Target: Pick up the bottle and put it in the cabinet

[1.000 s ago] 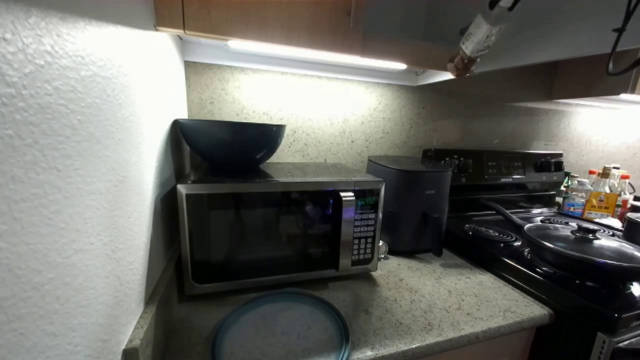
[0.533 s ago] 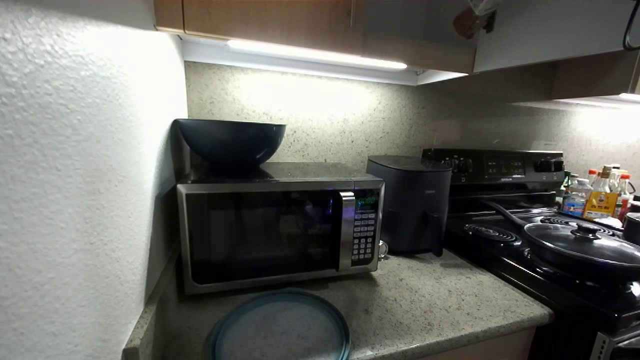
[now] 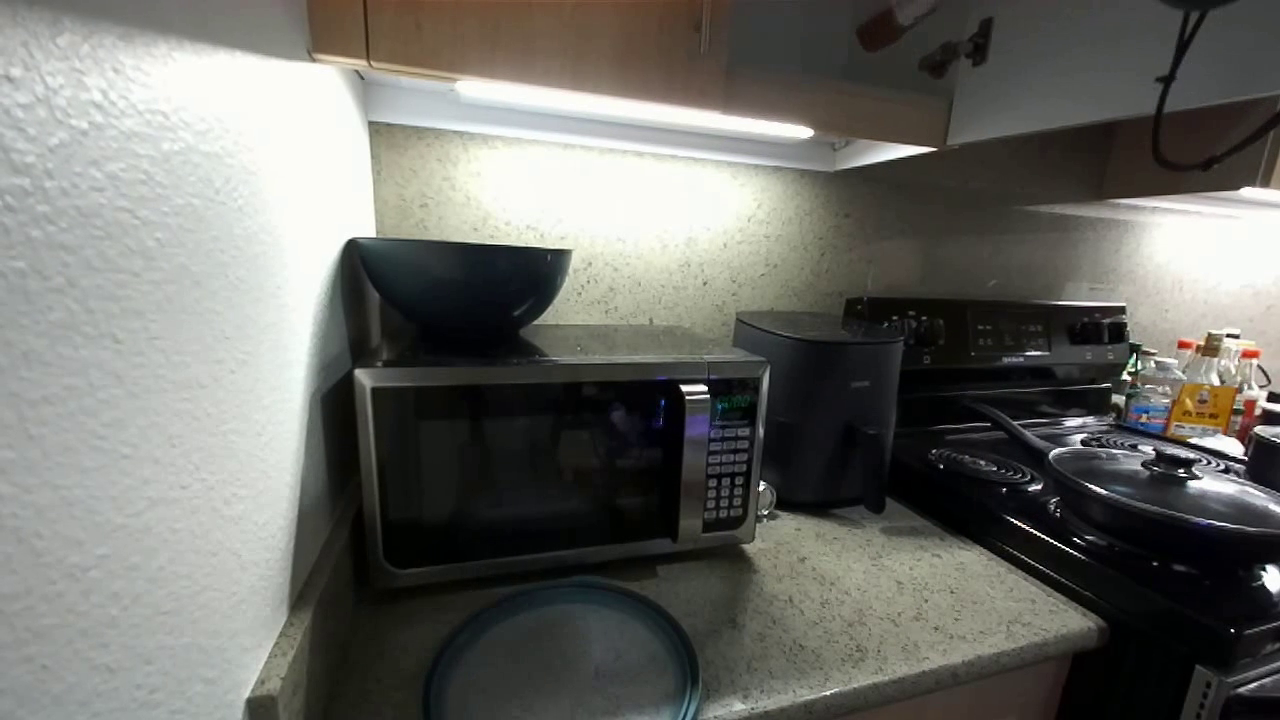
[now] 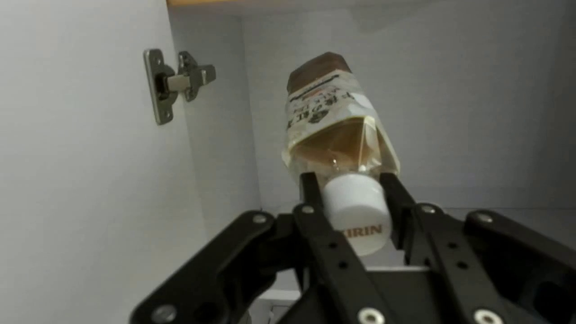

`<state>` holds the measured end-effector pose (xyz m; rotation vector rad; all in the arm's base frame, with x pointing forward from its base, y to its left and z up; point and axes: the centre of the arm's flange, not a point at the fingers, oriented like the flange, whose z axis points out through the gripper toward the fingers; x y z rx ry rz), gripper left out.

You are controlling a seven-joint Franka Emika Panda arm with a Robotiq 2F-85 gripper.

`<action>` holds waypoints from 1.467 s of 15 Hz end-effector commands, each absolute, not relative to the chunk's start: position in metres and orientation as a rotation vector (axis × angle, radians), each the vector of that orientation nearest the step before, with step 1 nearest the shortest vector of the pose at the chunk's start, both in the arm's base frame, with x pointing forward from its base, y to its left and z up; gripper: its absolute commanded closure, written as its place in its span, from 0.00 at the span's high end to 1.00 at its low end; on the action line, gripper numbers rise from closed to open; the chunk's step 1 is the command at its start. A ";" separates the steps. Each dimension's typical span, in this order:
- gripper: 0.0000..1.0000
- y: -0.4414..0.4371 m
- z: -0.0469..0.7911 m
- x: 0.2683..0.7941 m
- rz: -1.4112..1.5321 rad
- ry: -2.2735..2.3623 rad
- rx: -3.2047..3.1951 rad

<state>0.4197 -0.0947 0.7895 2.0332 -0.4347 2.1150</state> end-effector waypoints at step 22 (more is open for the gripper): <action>0.12 -0.118 0.762 0.531 2.330 -0.599 2.062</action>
